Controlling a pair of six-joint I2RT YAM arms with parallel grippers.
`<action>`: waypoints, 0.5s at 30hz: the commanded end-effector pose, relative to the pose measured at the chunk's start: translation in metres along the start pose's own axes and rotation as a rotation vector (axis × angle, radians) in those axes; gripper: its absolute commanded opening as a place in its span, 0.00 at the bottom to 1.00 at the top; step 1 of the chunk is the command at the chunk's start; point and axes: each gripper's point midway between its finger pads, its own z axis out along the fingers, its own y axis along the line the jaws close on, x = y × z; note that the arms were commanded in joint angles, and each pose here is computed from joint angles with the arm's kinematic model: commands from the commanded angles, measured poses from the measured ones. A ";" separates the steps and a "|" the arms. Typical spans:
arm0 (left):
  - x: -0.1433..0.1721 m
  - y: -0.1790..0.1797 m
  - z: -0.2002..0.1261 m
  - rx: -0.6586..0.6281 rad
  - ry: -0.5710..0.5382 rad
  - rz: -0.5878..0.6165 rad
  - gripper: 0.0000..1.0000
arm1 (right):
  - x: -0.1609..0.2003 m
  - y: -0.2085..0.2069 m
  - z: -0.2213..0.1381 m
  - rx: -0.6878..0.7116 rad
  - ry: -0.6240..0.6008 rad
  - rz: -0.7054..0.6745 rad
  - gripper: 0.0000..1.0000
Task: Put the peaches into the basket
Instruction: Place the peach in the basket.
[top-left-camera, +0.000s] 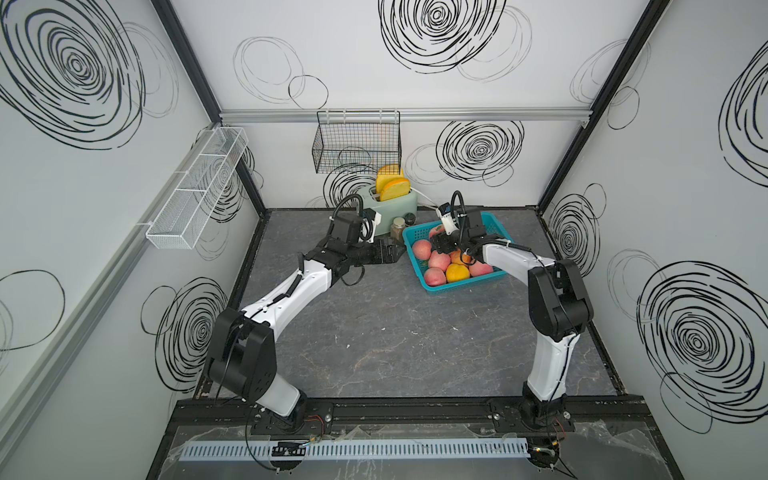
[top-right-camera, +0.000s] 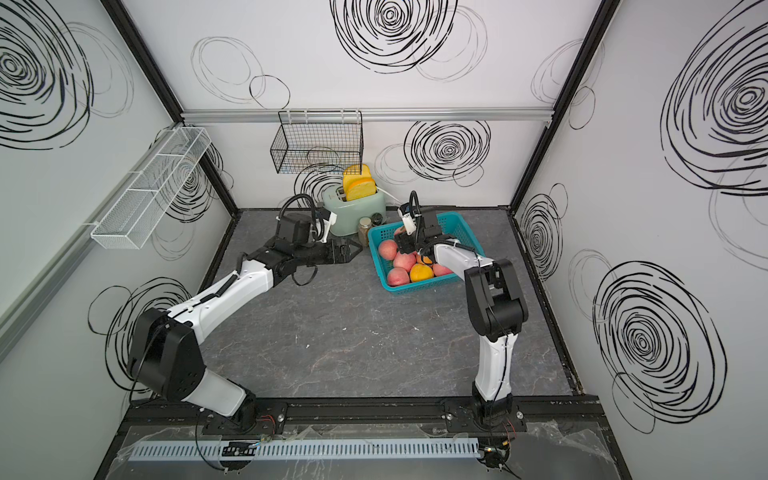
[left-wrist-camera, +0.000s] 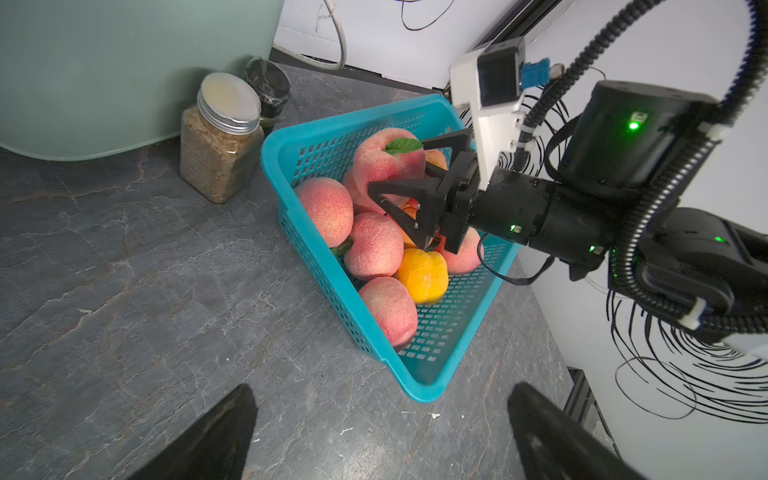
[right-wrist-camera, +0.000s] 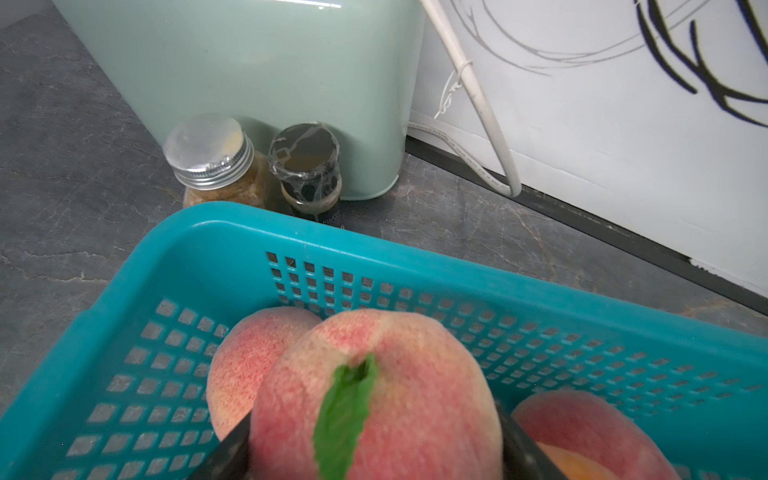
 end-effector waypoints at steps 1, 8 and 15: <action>-0.006 -0.003 0.000 0.011 -0.030 0.024 0.98 | 0.002 0.002 0.005 -0.003 0.017 -0.021 0.74; -0.007 -0.002 -0.005 0.004 -0.035 0.026 0.98 | 0.002 0.005 0.005 0.000 0.021 -0.033 0.80; -0.006 0.001 -0.008 -0.003 -0.037 0.021 0.98 | -0.008 0.005 -0.003 0.004 -0.006 -0.033 0.85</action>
